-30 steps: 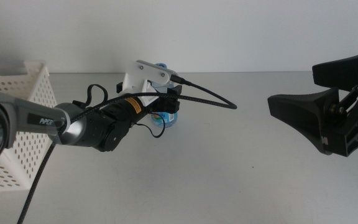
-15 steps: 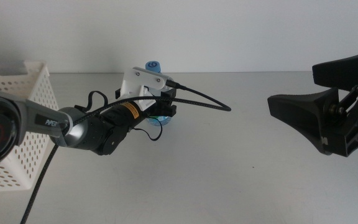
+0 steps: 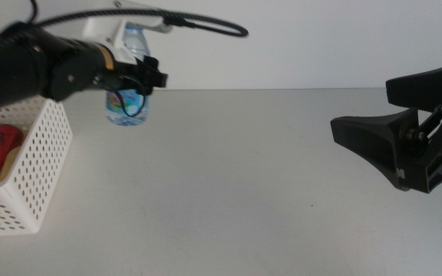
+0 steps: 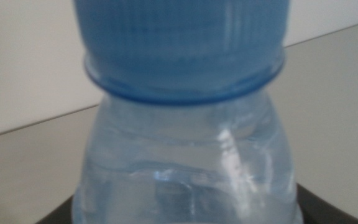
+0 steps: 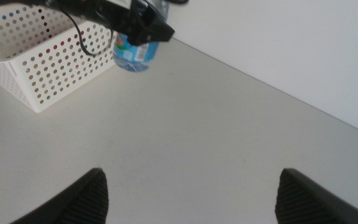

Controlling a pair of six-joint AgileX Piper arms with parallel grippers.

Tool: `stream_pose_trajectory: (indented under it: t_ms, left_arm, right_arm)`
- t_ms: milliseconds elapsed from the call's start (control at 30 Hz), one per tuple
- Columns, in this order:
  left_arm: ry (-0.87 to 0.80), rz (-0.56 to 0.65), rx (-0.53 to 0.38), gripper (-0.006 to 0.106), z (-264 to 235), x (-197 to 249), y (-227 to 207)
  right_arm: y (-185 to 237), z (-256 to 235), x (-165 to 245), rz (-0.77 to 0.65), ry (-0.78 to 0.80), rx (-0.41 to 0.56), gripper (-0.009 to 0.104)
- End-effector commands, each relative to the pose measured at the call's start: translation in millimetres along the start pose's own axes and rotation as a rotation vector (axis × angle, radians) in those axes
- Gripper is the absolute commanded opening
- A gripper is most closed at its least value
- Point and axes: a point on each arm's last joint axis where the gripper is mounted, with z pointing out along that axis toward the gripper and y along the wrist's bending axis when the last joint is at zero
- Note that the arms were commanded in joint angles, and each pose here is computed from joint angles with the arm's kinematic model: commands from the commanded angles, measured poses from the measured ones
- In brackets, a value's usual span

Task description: Use arms to grab the bottles and put them into the dustbin to the left of the table.

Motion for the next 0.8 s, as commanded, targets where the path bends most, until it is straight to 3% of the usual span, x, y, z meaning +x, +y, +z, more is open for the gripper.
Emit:
stream_pose_trajectory:
  t_ms: [0, 167, 333, 633, 767]
  left_arm:
    - [-0.093, 0.003, -0.067, -0.002, -48, -44, 20]
    - [0.061, 0.064, -0.188, -0.002, -99, -60, 70]
    - [0.178, 0.028, -0.209, -0.002, -129, -52, 124]
    - [0.284, -0.224, -0.197, -0.002, -108, -10, 198]
    - [0.368, -0.240, -0.181, 0.005, -81, 11, 213]
  right_arm:
    - [0, -9, -18, -0.024, -0.114, 0.009, 0.086]
    - [0, -9, -18, -0.024, -0.114, 0.009, 0.086]
    - [0, -9, -18, -0.024, -0.114, 0.009, 0.086]
    - [0, -9, -18, -0.024, -0.114, 0.009, 0.086]
    - [0, -9, -18, -0.024, -0.114, 0.009, 0.086]
